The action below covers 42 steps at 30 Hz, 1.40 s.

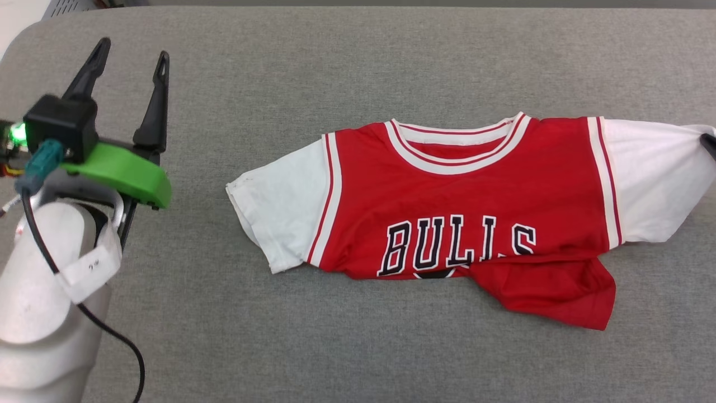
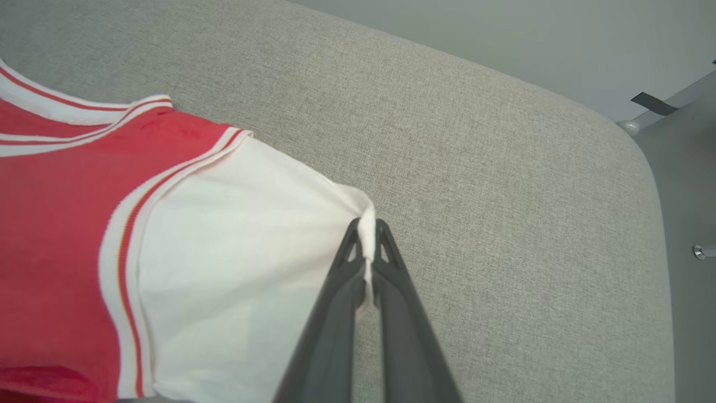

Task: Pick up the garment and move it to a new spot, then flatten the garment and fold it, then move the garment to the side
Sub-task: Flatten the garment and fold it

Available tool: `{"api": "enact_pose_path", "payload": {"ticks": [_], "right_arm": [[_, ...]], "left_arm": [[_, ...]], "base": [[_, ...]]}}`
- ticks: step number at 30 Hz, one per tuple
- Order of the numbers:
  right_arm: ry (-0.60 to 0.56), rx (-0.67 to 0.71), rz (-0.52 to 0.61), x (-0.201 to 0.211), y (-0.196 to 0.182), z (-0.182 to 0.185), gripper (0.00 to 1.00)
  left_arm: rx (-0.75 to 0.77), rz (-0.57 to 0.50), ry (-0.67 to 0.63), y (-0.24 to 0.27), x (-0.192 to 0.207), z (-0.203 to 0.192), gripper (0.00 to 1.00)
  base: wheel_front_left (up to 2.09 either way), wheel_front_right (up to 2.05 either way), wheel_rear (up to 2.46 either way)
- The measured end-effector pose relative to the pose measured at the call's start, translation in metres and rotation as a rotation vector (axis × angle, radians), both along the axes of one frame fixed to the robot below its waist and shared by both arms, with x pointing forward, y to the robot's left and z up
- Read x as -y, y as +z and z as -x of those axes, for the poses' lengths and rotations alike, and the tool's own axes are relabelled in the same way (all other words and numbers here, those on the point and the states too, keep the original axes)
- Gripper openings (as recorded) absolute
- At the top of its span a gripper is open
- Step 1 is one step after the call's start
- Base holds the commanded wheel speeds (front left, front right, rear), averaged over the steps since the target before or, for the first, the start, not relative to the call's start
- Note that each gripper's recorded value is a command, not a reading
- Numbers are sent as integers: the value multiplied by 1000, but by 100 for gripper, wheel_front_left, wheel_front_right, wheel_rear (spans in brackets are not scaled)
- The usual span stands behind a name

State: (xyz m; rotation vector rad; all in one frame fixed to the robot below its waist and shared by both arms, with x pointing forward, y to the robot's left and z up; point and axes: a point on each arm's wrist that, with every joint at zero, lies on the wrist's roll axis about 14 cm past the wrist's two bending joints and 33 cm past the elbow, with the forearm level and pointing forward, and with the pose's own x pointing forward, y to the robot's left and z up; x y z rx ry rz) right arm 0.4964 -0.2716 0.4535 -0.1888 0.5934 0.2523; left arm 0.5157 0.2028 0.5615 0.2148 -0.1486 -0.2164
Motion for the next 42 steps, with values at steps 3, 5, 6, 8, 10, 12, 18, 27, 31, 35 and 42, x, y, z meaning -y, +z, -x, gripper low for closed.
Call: {"api": "enact_pose_path", "payload": {"ticks": [3, 5, 6, 8, 10, 12, 18, 27, 31, 35, 42], "right_arm": [[-10, 17, -7, 4, 5, 4, 0], [-14, 20, -9, 6, 6, 7, 0], [-17, 21, -10, 6, 6, 8, 0], [-17, 21, -11, 7, 5, 10, 0], [-15, 23, -17, 5, 4, 10, 0], [-15, 23, -20, 3, 4, 9, 0], [-5, 13, -32, -4, -1, 7, 0], [-4, -18, -46, -9, -14, 10, 0], [-6, -33, -42, -8, -21, 12, 0], [-10, -49, -39, -7, -27, 14, 0], [-4, -21, -46, -10, -21, 11, 0]], "left_arm": [[-73, -49, -55, 4, 13, -16, 100], [-163, -63, -73, -4, 19, -24, 100], [-222, -81, -86, -10, 24, -26, 100], [-335, -115, -111, -24, 32, -28, 100], [-459, -127, -150, -39, 43, -25, 100], [-601, -144, -187, -56, 52, -18, 100], [-932, -169, -215, -100, 49, 1, 100], [-1218, -218, -229, -170, 48, 28, 100], [-1276, -260, -225, -191, 45, 33, 100], [-1325, -279, -233, -200, 46, 34, 100], [-1289, -272, -258, -197, 52, 32, 0]], "base": [[0, 0, 0], [0, 0, 0], [0, 0, 0], [0, 0, 0], [0, 0, 0], [0, 0, 0], [0, 0, 0], [0, 0, 0], [0, 0, 0], [0, 0, 0], [0, 0, 0]]}}
